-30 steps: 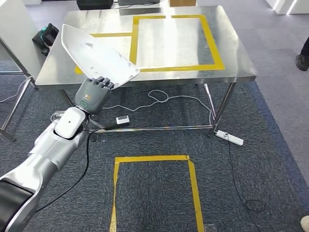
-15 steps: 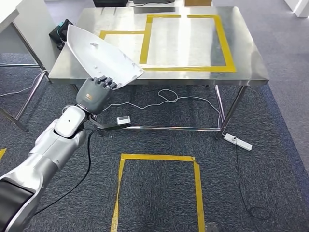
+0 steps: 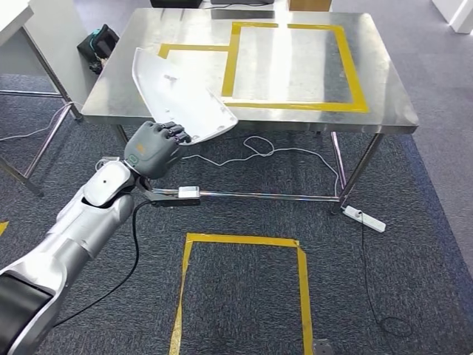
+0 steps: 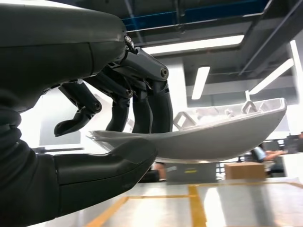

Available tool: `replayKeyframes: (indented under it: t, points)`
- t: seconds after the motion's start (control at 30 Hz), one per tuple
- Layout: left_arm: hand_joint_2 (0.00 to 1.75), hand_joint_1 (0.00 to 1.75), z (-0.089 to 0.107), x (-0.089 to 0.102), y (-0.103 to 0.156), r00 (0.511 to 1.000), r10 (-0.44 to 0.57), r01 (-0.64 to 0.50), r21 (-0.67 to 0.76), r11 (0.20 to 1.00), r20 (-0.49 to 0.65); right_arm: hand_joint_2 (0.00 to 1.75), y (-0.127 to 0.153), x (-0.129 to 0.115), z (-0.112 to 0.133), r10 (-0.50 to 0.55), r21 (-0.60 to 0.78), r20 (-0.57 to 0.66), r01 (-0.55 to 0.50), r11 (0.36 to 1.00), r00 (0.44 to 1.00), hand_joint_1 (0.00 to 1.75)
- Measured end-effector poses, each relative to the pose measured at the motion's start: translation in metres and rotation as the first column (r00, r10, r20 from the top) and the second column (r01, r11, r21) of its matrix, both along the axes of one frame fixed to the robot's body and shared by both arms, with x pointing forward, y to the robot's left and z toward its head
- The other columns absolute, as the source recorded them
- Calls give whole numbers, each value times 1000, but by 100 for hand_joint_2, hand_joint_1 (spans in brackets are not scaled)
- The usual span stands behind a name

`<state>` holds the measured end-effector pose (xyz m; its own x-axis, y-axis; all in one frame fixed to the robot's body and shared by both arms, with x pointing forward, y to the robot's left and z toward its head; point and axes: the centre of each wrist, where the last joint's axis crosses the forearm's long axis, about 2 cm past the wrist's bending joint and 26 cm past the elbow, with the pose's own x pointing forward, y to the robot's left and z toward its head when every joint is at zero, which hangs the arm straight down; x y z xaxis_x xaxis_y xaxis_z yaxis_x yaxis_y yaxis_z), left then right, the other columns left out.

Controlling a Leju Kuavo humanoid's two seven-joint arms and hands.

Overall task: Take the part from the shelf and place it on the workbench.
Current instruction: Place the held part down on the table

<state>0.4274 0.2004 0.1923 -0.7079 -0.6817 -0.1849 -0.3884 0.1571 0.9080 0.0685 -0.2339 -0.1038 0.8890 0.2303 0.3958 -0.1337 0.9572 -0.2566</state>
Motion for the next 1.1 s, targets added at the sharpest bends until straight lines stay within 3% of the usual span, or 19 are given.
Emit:
replayKeyframes:
  t: [0.23,1.1]
  points:
    - [175,175,3,-2,-1,998,-56,55,17,998,18,0,0,0,0,7,0,1,-7,1000,1000,0]
    - [175,175,1,-3,0,997,-73,72,40,997,22,0,0,1,0,8,0,1,-8,1000,1000,0]
